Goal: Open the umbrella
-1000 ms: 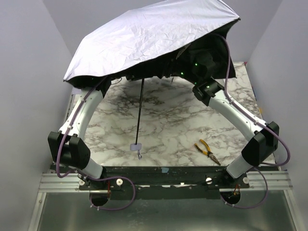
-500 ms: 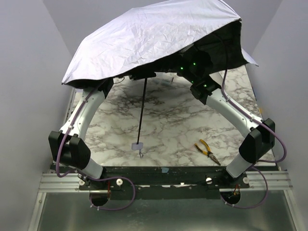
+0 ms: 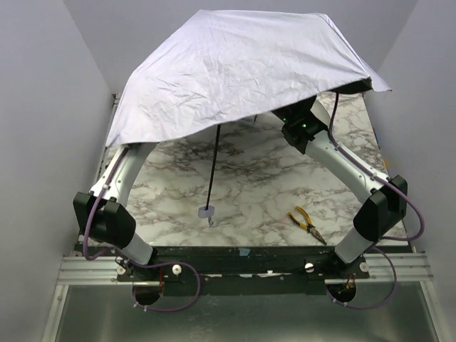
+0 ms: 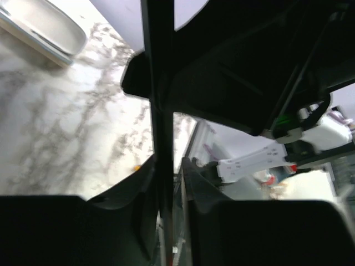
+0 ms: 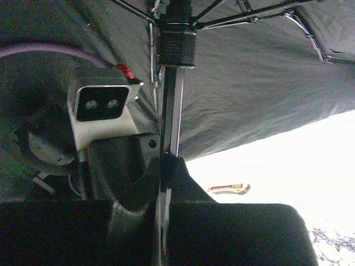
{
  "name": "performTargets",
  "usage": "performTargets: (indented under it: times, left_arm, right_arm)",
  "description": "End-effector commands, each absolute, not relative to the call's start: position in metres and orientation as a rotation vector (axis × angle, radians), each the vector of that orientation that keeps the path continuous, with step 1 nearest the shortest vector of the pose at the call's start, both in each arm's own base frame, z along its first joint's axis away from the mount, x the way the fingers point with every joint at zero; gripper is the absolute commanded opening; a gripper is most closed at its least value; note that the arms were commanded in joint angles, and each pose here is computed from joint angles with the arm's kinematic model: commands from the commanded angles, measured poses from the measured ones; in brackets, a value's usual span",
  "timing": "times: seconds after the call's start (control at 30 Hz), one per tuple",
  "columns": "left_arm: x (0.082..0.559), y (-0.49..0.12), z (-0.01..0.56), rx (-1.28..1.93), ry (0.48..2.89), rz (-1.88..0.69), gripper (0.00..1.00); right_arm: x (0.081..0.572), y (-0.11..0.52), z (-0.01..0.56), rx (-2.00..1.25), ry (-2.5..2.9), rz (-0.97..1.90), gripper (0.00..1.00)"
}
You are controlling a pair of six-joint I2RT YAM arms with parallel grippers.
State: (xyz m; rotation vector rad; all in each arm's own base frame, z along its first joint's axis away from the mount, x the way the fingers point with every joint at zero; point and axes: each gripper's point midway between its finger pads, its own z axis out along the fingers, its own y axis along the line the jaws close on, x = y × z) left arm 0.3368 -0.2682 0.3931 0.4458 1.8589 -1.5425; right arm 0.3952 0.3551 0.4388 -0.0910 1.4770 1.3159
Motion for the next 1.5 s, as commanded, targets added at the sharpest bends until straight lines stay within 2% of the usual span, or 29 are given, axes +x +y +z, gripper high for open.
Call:
performTargets:
  times: [0.0,0.07,0.13,0.2,0.37,0.53,0.87,1.13,1.33,1.4,1.47]
  left_arm:
    - [0.319,-0.269,0.406,0.598,1.802,-1.517,0.34]
    - [0.318,-0.267,0.405,0.607,1.794,-1.498,0.56]
    - [0.316,-0.265,0.404,0.616,1.797,-1.493,0.86]
    - [0.315,-0.263,0.401,0.626,1.814,-1.474,0.98]
    - [0.305,-0.254,0.377,0.694,1.843,-1.375,0.99]
    - [0.29,-0.242,0.347,0.812,1.86,-1.261,0.99]
    - [0.272,-0.22,0.312,0.955,1.878,-1.074,0.99]
    - [0.281,-0.193,0.294,0.864,1.928,-0.992,0.99]
    - [0.294,-0.169,0.286,0.771,1.954,-0.916,0.98]
    - [0.298,-0.164,0.284,0.745,1.966,-0.893,0.99]
    - [0.303,-0.159,0.282,0.72,1.977,-0.868,0.99]
  right_arm:
    - [0.414,0.325,0.48,-0.004,1.351,1.264,0.01]
    - [0.421,0.309,0.492,0.04,1.315,1.242,0.01]
    - [0.431,0.291,0.501,0.097,1.289,1.219,0.01]
    - [0.443,0.268,0.509,0.156,1.262,1.197,0.01]
    - [0.466,0.209,0.516,0.294,1.182,1.1,0.01]
    - [0.475,0.153,0.522,0.294,1.071,0.944,0.01]
    - [0.5,0.052,0.49,0.33,1.035,0.675,0.01]
    - [0.497,0.012,0.436,0.335,1.09,0.518,0.01]
    - [0.487,0.017,0.399,0.262,1.146,0.473,0.01]
    - [0.485,0.019,0.384,0.257,1.183,0.473,0.12]
    - [0.481,0.027,0.367,0.229,1.232,0.492,0.27]
